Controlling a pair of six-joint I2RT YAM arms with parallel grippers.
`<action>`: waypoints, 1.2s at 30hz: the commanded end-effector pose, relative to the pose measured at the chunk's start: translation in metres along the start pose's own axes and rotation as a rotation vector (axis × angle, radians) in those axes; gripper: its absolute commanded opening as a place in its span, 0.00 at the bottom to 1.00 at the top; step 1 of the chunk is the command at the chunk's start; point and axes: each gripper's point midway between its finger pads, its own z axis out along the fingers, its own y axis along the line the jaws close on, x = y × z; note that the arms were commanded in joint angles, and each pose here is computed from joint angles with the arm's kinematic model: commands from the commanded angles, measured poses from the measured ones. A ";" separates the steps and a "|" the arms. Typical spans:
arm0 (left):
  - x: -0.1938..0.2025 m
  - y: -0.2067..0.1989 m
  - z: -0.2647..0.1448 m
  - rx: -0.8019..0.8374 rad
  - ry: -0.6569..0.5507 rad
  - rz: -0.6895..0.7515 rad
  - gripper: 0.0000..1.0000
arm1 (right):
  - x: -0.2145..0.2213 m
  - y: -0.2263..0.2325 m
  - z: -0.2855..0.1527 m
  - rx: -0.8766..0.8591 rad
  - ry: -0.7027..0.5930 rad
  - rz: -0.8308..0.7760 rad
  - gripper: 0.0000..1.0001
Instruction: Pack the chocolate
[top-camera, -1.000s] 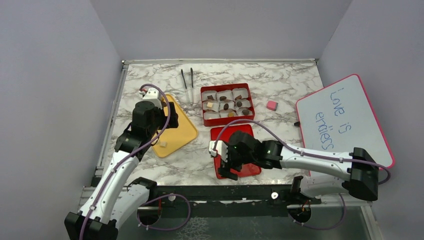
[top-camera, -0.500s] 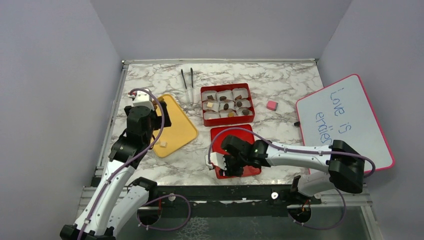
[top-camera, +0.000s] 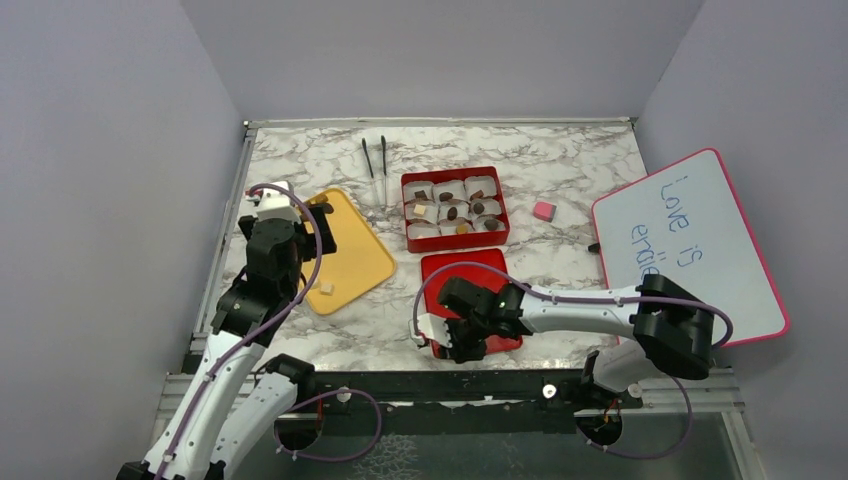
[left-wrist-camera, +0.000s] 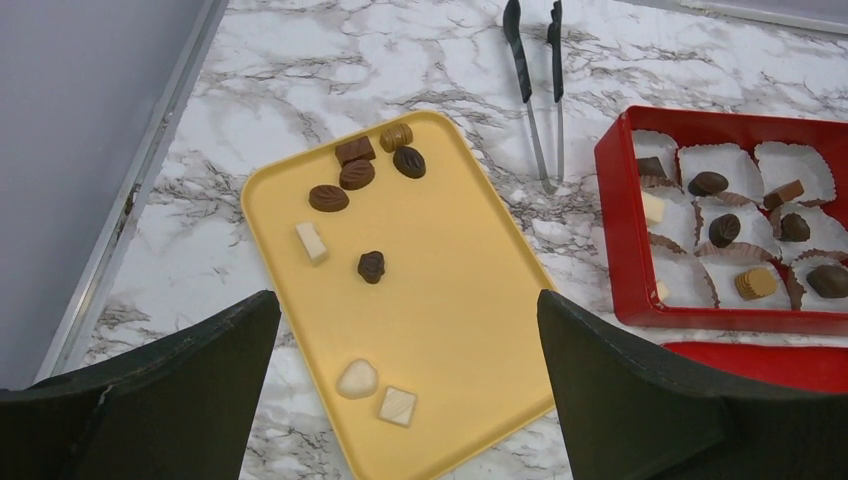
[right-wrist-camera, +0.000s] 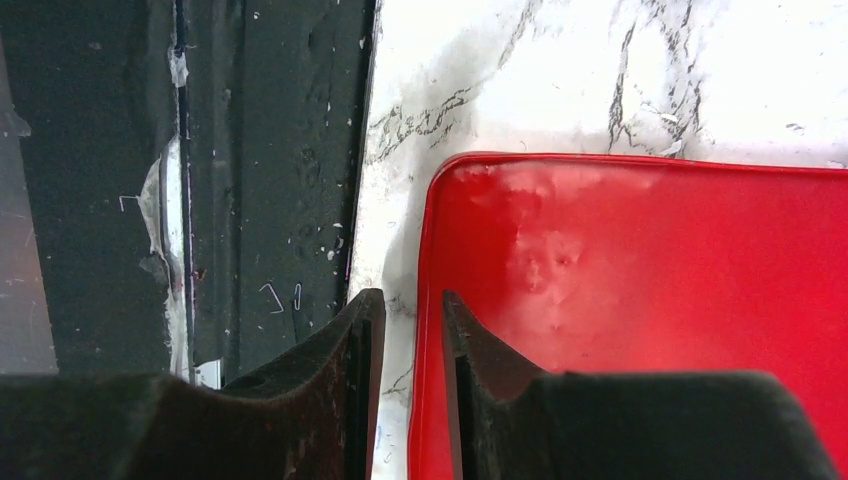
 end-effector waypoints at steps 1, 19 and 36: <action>-0.014 0.008 -0.007 -0.034 -0.058 -0.018 0.99 | 0.002 0.001 0.008 -0.001 -0.006 -0.027 0.32; -0.012 0.003 -0.004 -0.007 -0.058 -0.007 0.99 | 0.011 0.003 0.021 0.018 0.081 -0.061 0.09; -0.015 -0.088 -0.057 0.650 -0.261 0.162 0.84 | -0.038 0.025 -0.017 -0.045 -0.092 -0.043 0.01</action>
